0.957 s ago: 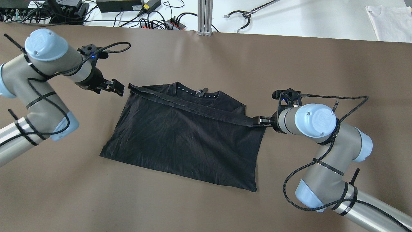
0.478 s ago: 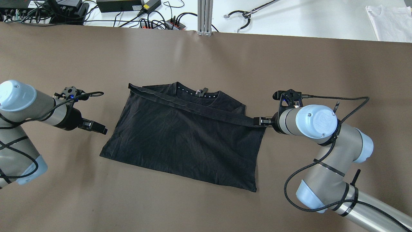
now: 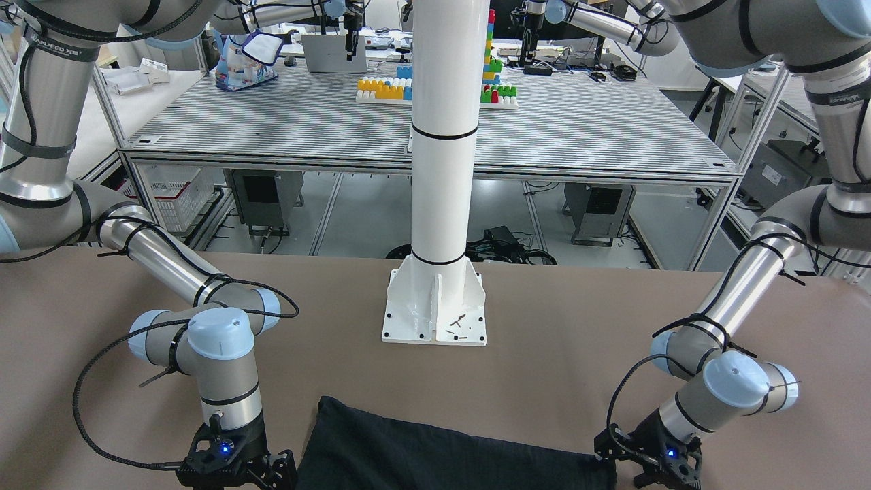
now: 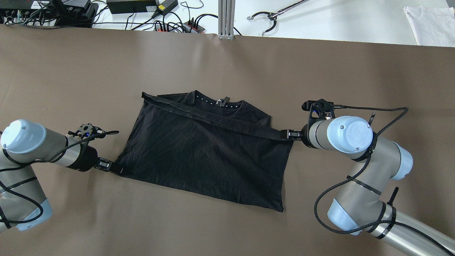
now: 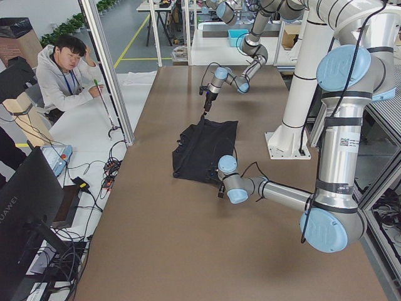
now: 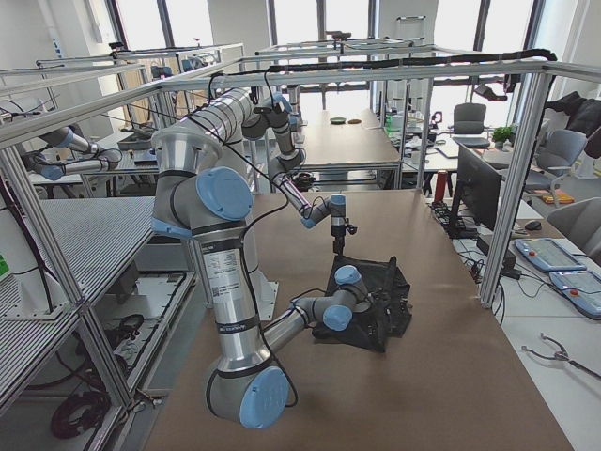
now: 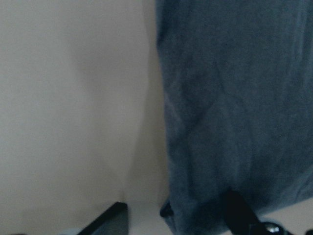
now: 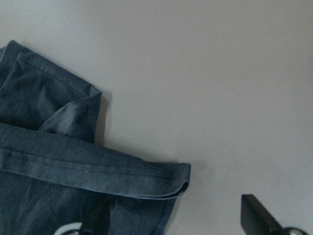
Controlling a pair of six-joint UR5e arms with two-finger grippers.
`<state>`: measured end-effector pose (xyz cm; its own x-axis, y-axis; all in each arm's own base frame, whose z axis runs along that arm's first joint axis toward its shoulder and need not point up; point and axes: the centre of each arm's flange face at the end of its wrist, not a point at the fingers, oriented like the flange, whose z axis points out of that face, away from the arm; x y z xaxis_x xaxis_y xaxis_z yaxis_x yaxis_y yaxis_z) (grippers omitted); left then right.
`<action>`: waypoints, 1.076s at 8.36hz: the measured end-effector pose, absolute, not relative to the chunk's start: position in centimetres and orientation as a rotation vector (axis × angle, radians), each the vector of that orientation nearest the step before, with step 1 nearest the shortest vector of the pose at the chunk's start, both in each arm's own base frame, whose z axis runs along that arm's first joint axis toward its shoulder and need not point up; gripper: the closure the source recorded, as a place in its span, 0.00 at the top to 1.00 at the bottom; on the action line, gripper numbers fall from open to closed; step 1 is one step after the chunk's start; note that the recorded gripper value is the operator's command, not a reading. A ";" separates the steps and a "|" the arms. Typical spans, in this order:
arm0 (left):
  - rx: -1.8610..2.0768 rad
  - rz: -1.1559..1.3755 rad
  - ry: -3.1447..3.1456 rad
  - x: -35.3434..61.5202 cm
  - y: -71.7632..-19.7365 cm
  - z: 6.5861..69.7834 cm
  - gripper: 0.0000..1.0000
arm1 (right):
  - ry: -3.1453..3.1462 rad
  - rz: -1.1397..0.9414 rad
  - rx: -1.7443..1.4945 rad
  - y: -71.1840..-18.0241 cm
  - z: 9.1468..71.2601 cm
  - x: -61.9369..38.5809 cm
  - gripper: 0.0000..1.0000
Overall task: Fold clothes
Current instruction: 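Release the hem with the left gripper and move it to the folded edge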
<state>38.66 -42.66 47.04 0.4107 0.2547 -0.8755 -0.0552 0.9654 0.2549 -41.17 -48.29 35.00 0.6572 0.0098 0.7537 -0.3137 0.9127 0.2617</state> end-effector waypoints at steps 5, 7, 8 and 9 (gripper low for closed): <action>0.198 0.190 1.159 38.9 -41.9 45.8 0.00 | -0.838 0.189 0.390 -48.3 35.1 -41.2 0.94; 0.209 0.171 1.158 37.9 -42.9 45.6 0.00 | -0.838 0.188 0.390 -48.3 35.1 -41.2 0.94; 0.222 0.152 1.153 37.0 -44.0 45.5 0.00 | -0.838 0.189 0.390 -48.3 35.1 -41.2 0.94; 0.237 0.124 1.135 36.0 -46.0 45.4 0.00 | -0.839 0.189 0.390 -48.3 35.0 -41.2 0.94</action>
<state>36.04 -46.00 45.43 0.4186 0.2177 -0.8817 0.0220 0.9681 0.2495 -41.17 -48.29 35.03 0.6568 0.0105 0.7540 -0.3144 0.9127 0.2611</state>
